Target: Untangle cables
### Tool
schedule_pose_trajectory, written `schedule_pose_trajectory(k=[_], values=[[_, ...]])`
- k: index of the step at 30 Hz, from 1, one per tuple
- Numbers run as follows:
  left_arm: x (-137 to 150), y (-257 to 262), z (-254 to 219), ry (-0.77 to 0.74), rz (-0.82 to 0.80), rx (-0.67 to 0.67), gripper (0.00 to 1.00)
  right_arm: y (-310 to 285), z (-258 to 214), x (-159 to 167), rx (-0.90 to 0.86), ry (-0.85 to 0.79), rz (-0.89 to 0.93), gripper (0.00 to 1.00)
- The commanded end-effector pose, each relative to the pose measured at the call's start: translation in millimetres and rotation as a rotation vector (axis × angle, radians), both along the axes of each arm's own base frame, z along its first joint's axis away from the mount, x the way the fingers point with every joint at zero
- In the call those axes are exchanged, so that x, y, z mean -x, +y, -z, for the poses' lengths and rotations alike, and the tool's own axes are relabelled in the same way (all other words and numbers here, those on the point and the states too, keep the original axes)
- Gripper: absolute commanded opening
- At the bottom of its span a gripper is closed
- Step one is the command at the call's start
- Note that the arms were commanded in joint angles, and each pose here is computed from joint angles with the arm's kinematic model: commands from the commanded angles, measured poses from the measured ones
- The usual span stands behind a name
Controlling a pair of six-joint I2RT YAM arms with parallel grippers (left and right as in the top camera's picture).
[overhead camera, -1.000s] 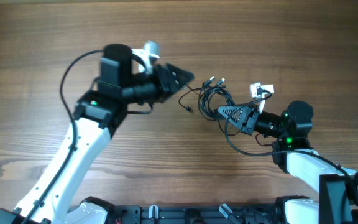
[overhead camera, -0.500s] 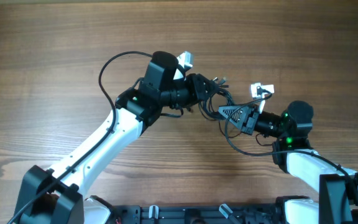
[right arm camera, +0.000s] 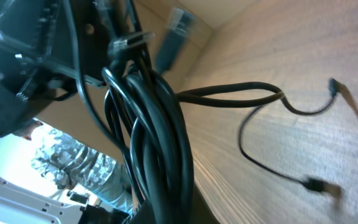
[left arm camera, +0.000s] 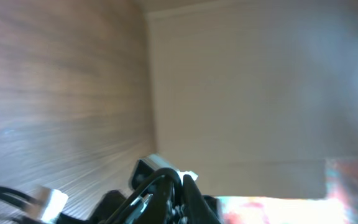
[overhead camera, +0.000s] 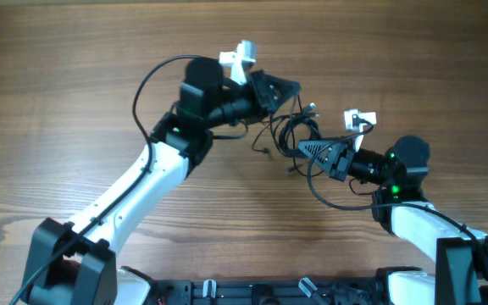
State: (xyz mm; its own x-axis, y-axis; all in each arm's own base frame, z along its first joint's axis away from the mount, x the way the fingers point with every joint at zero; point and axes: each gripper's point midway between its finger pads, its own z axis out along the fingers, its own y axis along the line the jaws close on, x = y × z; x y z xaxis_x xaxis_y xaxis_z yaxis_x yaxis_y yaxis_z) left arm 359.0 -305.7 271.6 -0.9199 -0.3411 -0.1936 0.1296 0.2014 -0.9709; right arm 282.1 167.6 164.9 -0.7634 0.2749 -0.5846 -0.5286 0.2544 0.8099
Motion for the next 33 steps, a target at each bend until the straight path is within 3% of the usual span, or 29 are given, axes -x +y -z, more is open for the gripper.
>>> schedule_pose_trajectory(k=[1, 2, 5, 6, 8, 12, 15, 18, 21, 26, 27, 29, 30, 33], values=[[-50, 68, -55, 0.011, -0.188, 0.189, 0.05, 3, 10, 13, -0.006, 0.049, -0.049, 0.04], [-58, 82, -56, 0.010, -0.221, 0.195, 0.08, 3, 10, 13, -0.006, 0.049, -0.049, 0.04], [-66, 99, -43, 0.058, -0.261, 0.168, 0.81, 3, 10, 13, -0.005, 0.049, -0.046, 0.04], [-63, 96, -32, 0.088, -0.247, 0.139, 0.88, 3, 10, 12, -0.004, 0.049, -0.040, 0.04], [-45, 81, -11, 0.095, -0.147, 0.053, 0.94, 2, 11, 10, -0.003, 0.050, -0.030, 0.04], [4, 45, 36, 0.196, 0.040, -0.097, 0.81, 2, 11, 10, -0.003, 0.050, -0.027, 0.05], [28, 34, 73, 0.350, 0.027, -0.215, 0.75, 2, 11, 10, -0.003, 0.050, -0.031, 0.04], [41, 22, 90, 0.374, 0.004, -0.297, 0.73, 2, 11, 10, -0.003, 0.050, -0.031, 0.04], [41, 16, 94, 0.355, -0.031, -0.333, 0.68, 2, 11, 11, -0.003, 0.050, -0.032, 0.04], [20, -1, 55, 0.165, -0.034, -0.221, 0.50, 2, 10, 11, -0.004, 0.050, -0.037, 0.05], [15, -4, 43, 0.115, -0.037, -0.191, 0.43, 3, 10, 12, -0.004, 0.049, -0.040, 0.05], [8, -8, 24, 0.049, -0.047, -0.133, 0.12, 3, 10, 12, -0.005, 0.049, -0.043, 0.04], [6, -8, 20, 0.046, -0.054, -0.116, 0.04, 3, 10, 12, -0.005, 0.050, -0.042, 0.04], [-12, 7, 4, 0.026, -0.111, -0.058, 0.04, 4, 10, 15, -0.007, 0.050, -0.056, 0.04]])
